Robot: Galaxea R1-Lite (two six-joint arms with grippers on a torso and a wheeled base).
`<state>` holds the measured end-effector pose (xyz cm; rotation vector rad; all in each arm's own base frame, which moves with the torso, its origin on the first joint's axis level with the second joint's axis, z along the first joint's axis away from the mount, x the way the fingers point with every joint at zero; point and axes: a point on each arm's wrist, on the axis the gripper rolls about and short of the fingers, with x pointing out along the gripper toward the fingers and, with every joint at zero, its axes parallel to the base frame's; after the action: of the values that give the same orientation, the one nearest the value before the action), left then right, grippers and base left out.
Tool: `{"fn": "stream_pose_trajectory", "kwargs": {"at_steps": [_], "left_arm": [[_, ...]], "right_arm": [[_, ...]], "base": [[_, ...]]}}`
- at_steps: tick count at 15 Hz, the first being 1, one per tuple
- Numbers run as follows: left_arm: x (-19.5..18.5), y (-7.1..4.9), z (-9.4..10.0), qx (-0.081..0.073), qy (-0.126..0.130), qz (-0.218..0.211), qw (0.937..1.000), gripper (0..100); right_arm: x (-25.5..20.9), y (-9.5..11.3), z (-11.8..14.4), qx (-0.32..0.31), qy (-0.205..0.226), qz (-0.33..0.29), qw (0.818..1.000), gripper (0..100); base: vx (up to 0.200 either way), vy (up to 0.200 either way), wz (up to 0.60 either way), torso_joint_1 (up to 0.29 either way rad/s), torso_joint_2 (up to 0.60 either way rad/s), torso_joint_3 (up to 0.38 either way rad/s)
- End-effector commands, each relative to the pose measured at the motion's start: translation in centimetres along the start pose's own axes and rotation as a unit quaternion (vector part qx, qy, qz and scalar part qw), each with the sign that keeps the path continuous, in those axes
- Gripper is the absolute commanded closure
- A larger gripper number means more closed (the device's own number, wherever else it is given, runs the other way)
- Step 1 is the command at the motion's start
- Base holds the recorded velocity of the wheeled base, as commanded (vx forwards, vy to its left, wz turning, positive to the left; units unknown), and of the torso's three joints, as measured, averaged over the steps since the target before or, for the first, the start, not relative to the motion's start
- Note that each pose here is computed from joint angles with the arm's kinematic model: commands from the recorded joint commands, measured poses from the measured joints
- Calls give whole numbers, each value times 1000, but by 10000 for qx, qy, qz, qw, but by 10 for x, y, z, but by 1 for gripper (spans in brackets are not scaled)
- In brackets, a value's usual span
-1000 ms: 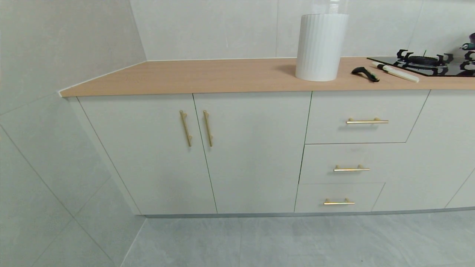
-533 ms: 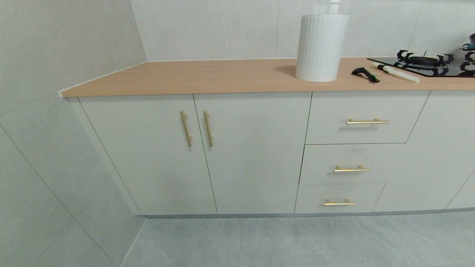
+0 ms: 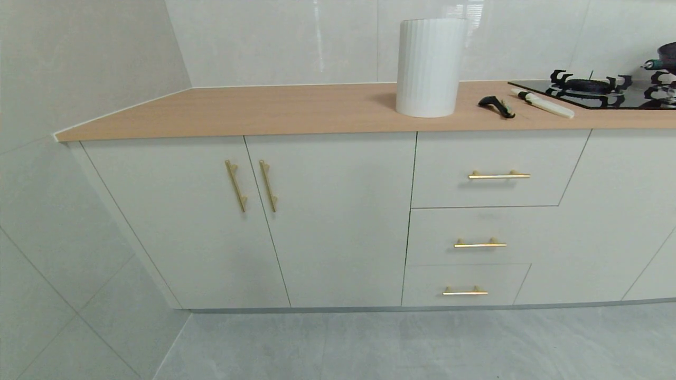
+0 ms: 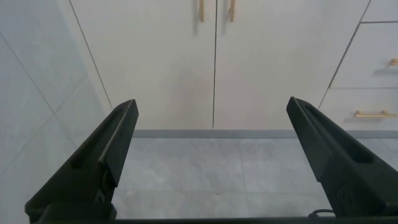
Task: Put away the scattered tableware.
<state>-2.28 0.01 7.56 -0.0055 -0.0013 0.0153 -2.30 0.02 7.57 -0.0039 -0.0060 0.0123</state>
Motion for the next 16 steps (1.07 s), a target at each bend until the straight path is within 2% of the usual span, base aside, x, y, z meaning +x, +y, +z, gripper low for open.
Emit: {"fn": "stream_pose_trajectory", "kwargs": {"at_steps": [1,2,12,16], "left_arm": [[0,0,0,-3,6,8,10000,0],[0,0,0,5,-1,8,10000,0],[0,0,0,5,-1,8,10000,0],[0,0,0,5,-1,8,10000,0]], "right_arm": [[0,0,0,-4,14,7,10000,0],[0,0,0,-4,14,7,10000,0],[0,0,0,-4,14,0,10000,0],[0,0,0,-4,14,7,10000,0]], "base": [[0,0,0,0,0,0],[0,0,0,0,0,0],[200,0,0,3,5,2],[0,0,0,0,0,0]]}}
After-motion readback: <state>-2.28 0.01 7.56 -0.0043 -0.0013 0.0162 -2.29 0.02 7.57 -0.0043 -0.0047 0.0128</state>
